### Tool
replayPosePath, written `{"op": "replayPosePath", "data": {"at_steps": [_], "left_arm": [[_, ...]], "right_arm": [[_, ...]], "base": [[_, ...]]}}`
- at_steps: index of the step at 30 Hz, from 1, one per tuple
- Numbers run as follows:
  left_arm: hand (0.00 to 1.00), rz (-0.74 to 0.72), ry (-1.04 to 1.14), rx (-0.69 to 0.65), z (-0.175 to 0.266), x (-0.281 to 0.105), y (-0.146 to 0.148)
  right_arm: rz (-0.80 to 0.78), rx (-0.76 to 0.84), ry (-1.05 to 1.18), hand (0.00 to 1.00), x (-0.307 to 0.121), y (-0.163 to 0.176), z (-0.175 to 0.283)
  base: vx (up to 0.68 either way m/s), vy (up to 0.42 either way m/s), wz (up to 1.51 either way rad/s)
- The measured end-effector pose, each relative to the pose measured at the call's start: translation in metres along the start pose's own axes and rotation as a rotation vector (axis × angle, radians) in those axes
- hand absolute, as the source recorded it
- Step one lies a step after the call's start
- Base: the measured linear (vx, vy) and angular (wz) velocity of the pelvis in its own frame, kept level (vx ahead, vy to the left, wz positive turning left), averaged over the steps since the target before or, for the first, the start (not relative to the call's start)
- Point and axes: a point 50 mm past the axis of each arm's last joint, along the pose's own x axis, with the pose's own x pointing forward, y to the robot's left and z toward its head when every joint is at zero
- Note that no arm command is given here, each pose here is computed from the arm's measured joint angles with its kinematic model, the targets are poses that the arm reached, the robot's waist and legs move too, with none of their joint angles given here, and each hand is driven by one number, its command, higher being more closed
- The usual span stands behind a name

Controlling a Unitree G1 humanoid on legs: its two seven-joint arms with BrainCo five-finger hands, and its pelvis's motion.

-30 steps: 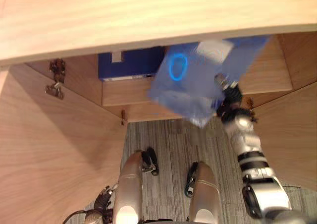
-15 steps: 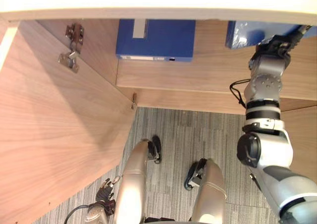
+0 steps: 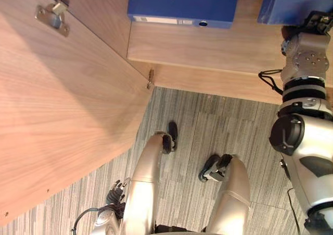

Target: Walk over to the cabinet, pick up the folder, carry it to the office cabinet, place the folder inside the office cabinet, then close the office cabinet door

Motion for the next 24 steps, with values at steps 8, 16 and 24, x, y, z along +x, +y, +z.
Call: {"op": "replayPosePath", "data": {"at_steps": [8,16,24], "left_arm": [[0.00,0.019,-0.006,-0.013,0.002,0.001,-0.002],[0.00,0.045,-0.003,-0.030,0.001,0.001,0.000],[0.00,0.076,0.017,-0.033,-0.003,0.001,0.011]], "right_arm": [[-0.035,-0.013,-0.066,0.00,0.001,0.004,0.025],[-0.028,-0.050,-0.053,0.00,0.001,0.004,0.019],[0.117,-0.464,0.017,0.00,0.000,0.005,-0.007]], "base": [[0.00,-0.072,0.05],[0.03,-0.067,-0.02],[0.00,-0.041,-0.09]]}}
